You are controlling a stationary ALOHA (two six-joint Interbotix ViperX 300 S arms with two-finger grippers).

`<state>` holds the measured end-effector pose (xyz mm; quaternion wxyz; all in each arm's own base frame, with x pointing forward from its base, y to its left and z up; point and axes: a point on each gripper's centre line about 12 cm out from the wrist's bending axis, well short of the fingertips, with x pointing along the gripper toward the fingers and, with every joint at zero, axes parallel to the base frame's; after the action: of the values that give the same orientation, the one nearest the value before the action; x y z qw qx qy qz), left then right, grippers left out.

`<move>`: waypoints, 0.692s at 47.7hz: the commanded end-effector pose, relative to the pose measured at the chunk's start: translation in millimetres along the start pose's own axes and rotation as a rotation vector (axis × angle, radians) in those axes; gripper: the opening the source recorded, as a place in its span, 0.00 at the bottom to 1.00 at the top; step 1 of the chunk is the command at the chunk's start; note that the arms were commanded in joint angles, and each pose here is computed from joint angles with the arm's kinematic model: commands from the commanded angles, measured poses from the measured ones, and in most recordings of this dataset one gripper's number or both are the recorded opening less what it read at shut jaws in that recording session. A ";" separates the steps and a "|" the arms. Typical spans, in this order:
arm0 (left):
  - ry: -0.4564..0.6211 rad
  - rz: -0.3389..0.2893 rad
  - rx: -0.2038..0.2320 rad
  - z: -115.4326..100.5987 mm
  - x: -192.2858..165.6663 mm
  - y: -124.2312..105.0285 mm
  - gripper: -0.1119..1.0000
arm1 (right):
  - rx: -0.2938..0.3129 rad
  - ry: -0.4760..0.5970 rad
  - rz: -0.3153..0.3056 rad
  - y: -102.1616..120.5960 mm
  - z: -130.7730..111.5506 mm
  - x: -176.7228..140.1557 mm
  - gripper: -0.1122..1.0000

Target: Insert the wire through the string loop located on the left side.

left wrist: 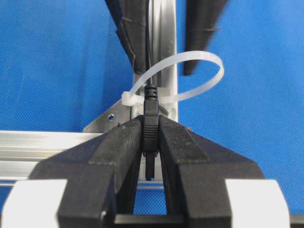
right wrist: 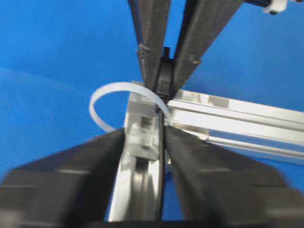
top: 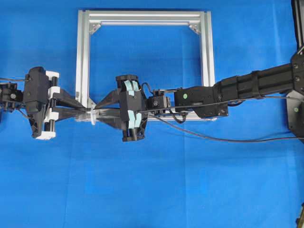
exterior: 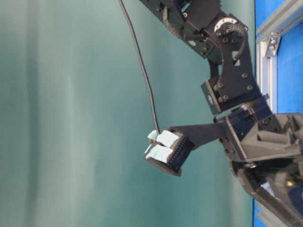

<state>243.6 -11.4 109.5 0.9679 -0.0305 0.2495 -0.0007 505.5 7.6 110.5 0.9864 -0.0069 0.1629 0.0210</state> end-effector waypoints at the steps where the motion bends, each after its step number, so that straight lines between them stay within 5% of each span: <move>1: -0.020 0.001 -0.001 5.6 0.0 0.2 0.17 | 0.001 -0.032 0.004 2.7 15.2 -0.9 0.66; 8: -0.014 0.002 -0.002 5.4 -0.5 0.6 0.17 | 0.016 -0.031 -0.004 1.8 15.2 -1.4 0.95; 33: 0.032 -0.013 -0.022 6.3 -39.3 -0.4 0.17 | 0.020 -0.020 -0.005 2.6 14.1 -12.6 0.94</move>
<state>215.4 -11.0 124.2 0.9602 -0.0400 0.2763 -0.0035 494.7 8.6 97.2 0.9824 0.0012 0.1863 0.0165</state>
